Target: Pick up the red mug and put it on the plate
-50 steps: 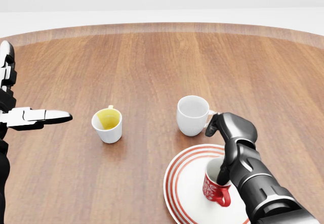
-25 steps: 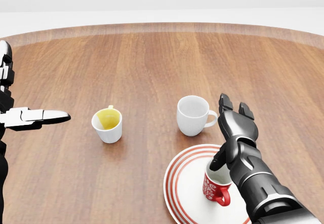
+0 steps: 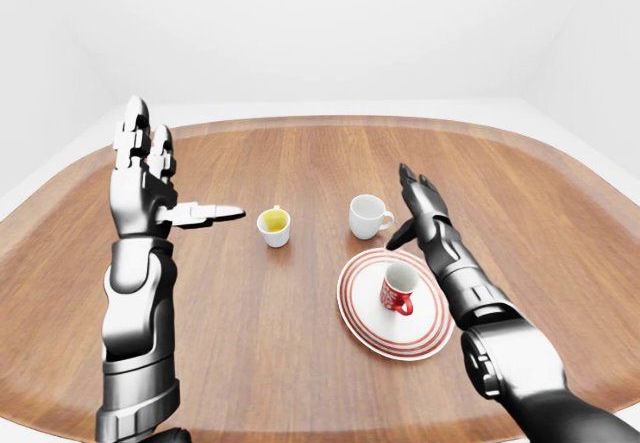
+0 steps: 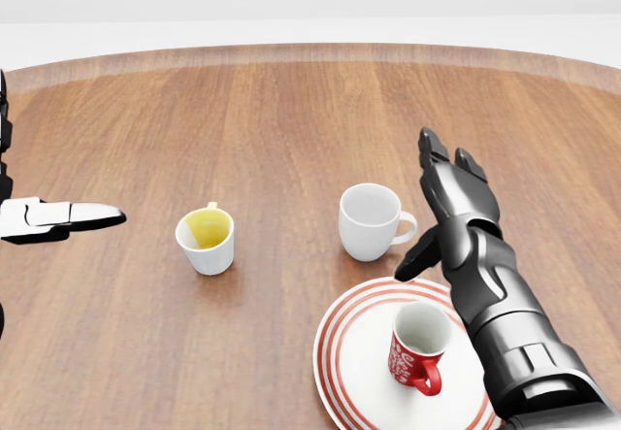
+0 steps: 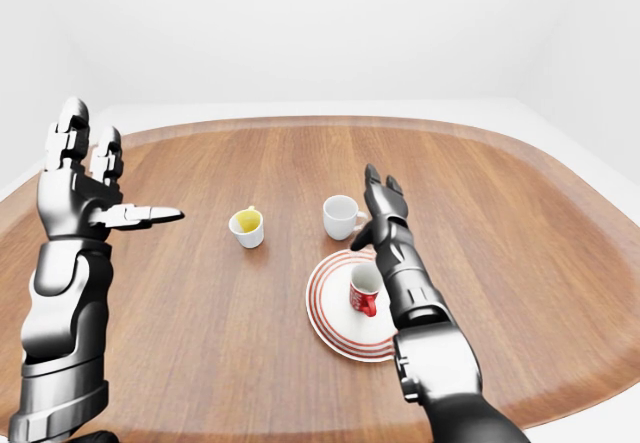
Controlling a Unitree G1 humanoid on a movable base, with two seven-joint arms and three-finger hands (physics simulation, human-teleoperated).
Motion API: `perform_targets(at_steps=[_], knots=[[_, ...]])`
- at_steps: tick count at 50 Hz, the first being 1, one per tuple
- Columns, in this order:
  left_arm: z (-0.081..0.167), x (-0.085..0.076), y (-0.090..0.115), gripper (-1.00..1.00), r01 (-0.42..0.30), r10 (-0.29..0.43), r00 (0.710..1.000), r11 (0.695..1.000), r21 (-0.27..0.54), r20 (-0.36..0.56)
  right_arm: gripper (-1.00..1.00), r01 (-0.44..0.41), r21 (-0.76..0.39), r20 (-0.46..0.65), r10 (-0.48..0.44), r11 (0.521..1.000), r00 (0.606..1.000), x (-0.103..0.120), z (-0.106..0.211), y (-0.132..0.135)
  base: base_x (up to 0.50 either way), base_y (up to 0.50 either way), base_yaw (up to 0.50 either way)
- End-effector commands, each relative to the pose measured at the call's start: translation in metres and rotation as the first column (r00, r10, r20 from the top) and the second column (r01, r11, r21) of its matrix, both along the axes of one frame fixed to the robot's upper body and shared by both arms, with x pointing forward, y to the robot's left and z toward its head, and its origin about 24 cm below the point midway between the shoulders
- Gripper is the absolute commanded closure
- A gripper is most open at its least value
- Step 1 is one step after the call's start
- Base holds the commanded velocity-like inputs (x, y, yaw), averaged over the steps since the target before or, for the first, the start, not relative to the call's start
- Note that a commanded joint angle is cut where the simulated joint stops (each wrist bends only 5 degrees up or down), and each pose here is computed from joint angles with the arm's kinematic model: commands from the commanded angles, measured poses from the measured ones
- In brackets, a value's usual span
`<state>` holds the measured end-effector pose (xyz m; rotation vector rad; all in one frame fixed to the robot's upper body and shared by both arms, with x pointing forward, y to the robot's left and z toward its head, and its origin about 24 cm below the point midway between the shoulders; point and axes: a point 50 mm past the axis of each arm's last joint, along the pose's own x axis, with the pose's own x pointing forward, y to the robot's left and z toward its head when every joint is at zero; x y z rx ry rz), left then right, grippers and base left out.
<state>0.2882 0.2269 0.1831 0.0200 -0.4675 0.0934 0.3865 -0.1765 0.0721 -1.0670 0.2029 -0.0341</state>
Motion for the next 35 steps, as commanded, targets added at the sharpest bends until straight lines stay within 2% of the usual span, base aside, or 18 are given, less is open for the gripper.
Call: perform_targets(at_steps=[1, 5, 6, 11, 18, 20, 24, 31, 35], knots=[[0.012, -0.006, 0.0, -1.0, -0.001, 0.001, 0.998, 1.0, 0.003, 0.057, -1.0, -0.14, 0.107, 0.156, 0.122, 0.984, 0.98, 0.001, 0.058, 0.008, 0.0, 0.0, 0.0], [0.016, -0.008, 0.0, -1.0, -0.001, 0.001, 0.997, 1.0, 0.009, 0.074, -1.0, -0.261, 0.162, 0.264, 0.213, 0.952, 0.941, -0.011, 0.093, 0.015, 0.0, 0.0, 0.0], [0.016, -0.009, 0.0, -1.0, -0.001, 0.001, 0.997, 1.0, 0.009, 0.074, -1.0, -0.264, 0.161, 0.267, 0.216, 0.951, 0.939, -0.012, 0.094, 0.015, 0.0, 0.0, 0.0], [0.023, -0.012, -0.001, -1.0, 0.0, -0.001, 0.994, 1.0, 0.013, 0.106, -1.0, -0.36, 0.174, 0.38, 0.275, 0.917, 0.883, -0.026, 0.129, 0.015, 0.0, 0.0, 0.0], [0.026, -0.012, -0.001, -1.0, 0.0, -0.002, 0.993, 1.0, 0.014, 0.119, -1.0, -0.389, 0.205, 0.455, 0.265, 0.898, 0.85, -0.034, 0.145, 0.006, 0.0, 0.0, 0.0], [0.027, -0.013, -0.003, -1.0, 0.003, -0.005, 0.992, 1.0, 0.015, 0.126, -1.0, -0.427, 0.233, 0.505, 0.267, 0.874, 0.821, -0.04, 0.157, 0.003, 0.0, 0.0, 0.0], [0.028, -0.015, -0.004, -1.0, 0.003, -0.006, 0.991, 1.0, 0.02, 0.133, -1.0, -0.475, 0.26, 0.541, 0.28, 0.841, 0.793, -0.046, 0.164, 0.001, 0.0, 0.0, 0.0], [0.026, -0.014, -0.006, -1.0, 0.008, -0.011, 0.992, 1.0, 0.022, 0.125, -1.0, -0.574, 0.311, 0.639, 0.281, 0.757, 0.716, -0.062, 0.182, -0.003, 0.0, 0.0, 0.0], [0.026, -0.013, -0.006, -1.0, 0.01, -0.012, 0.992, 1.0, 0.024, 0.123, -1.0, -0.593, 0.355, 0.661, 0.254, 0.723, 0.706, -0.062, 0.182, -0.006, 0.0, 0.0, 0.0]])
